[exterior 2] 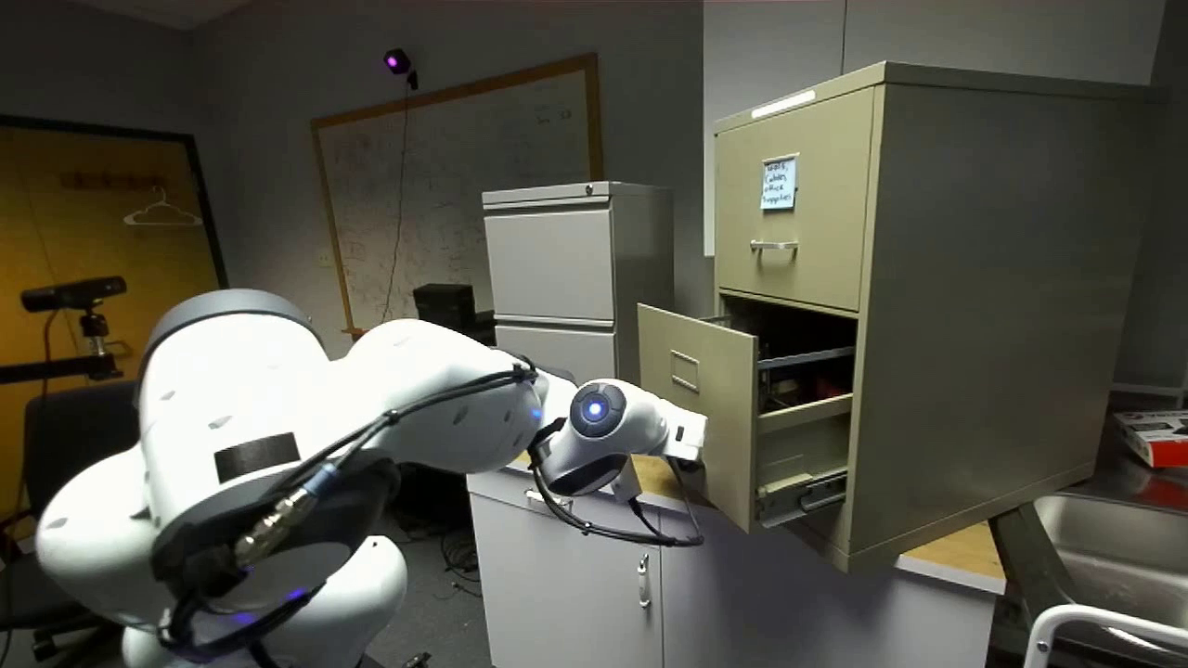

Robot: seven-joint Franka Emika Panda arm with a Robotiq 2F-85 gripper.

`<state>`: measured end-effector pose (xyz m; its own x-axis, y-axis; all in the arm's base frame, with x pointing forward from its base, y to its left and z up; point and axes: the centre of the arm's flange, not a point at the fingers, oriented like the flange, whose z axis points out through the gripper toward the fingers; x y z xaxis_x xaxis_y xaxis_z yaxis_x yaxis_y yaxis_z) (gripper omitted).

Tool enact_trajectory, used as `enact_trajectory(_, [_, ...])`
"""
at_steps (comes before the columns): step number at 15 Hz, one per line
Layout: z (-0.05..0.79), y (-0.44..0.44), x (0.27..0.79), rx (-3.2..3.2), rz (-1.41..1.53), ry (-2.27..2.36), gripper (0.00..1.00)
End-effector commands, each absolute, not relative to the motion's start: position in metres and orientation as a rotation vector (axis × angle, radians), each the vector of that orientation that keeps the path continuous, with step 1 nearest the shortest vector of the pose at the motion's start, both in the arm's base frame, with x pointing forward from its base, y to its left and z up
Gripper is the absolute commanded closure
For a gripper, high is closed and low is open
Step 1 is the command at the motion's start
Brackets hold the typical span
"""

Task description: Open the bottom drawer of the beige file cabinet

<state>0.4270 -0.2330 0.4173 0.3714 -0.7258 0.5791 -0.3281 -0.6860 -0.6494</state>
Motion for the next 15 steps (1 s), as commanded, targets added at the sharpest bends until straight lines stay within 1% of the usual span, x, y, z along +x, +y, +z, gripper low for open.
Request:
enact_trajectory(1, [0.402,-0.161,0.385,-2.364,-1.157,0.807,1.00])
enact_trajectory(6, [0.407,-0.118,0.352,-2.403,-1.188,0.832,1.00])
enact_trajectory(8, [0.414,-0.118,0.349,-2.413,-1.176,0.843,1.00])
enact_trajectory(9, [0.414,-0.118,0.352,-2.423,-1.175,0.846,0.75])
enact_trajectory(10, [0.416,-0.119,0.354,-2.438,-1.173,0.850,0.74])
enact_trajectory(11, [0.421,-0.119,0.352,-2.452,-1.175,0.842,0.69])
enact_trajectory(15, [0.441,-0.110,0.352,-2.525,-1.249,0.835,0.39])
